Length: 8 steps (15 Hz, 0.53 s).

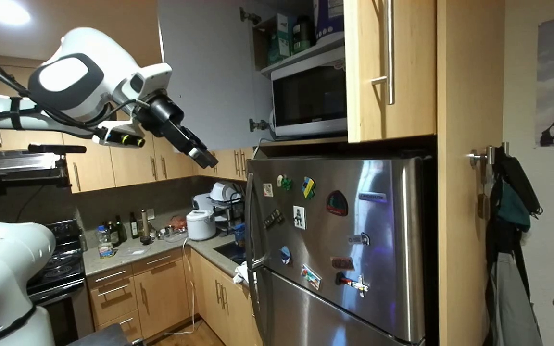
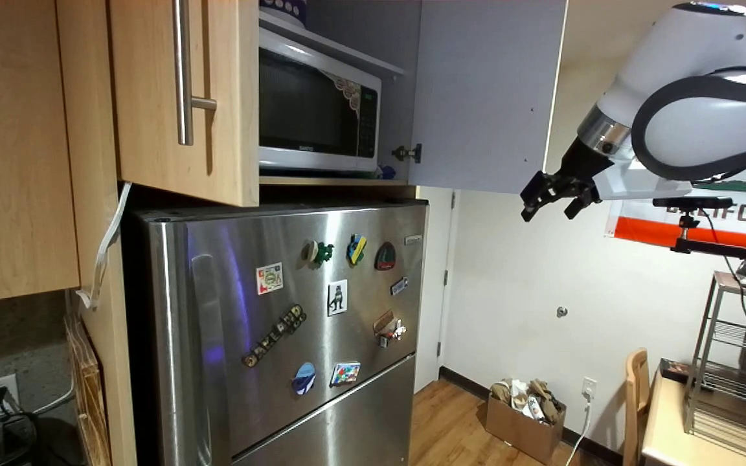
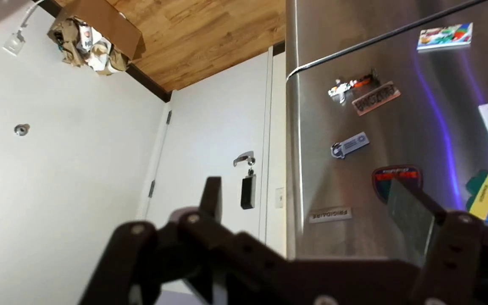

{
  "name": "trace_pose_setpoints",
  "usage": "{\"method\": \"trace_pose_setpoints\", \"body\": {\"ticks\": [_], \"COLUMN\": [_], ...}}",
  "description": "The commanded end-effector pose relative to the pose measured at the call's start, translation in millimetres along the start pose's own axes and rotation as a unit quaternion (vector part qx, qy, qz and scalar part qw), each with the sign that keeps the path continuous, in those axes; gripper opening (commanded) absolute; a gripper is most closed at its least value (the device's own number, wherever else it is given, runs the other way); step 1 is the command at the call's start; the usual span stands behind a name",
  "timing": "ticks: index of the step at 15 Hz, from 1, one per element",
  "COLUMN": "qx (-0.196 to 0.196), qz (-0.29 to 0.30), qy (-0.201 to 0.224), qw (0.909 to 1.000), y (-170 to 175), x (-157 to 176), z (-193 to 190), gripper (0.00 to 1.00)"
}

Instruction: Close the cupboard door on the right

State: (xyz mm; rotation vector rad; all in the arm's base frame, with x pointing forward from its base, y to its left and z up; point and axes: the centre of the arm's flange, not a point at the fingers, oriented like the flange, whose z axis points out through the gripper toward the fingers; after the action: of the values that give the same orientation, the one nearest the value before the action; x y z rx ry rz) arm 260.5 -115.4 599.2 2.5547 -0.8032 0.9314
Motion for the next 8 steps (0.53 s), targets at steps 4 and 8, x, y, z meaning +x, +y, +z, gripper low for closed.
{"method": "trace_pose_setpoints", "body": {"ticks": [4, 8], "qx": [-0.039, -0.05], "qz": [0.083, 0.124], "qy": [0.049, 0.076], "qw": [0.9946, 0.9882], "y": [40, 77], "x": [36, 54], "z": [24, 22], "gripper": [1.0, 1.0]}}
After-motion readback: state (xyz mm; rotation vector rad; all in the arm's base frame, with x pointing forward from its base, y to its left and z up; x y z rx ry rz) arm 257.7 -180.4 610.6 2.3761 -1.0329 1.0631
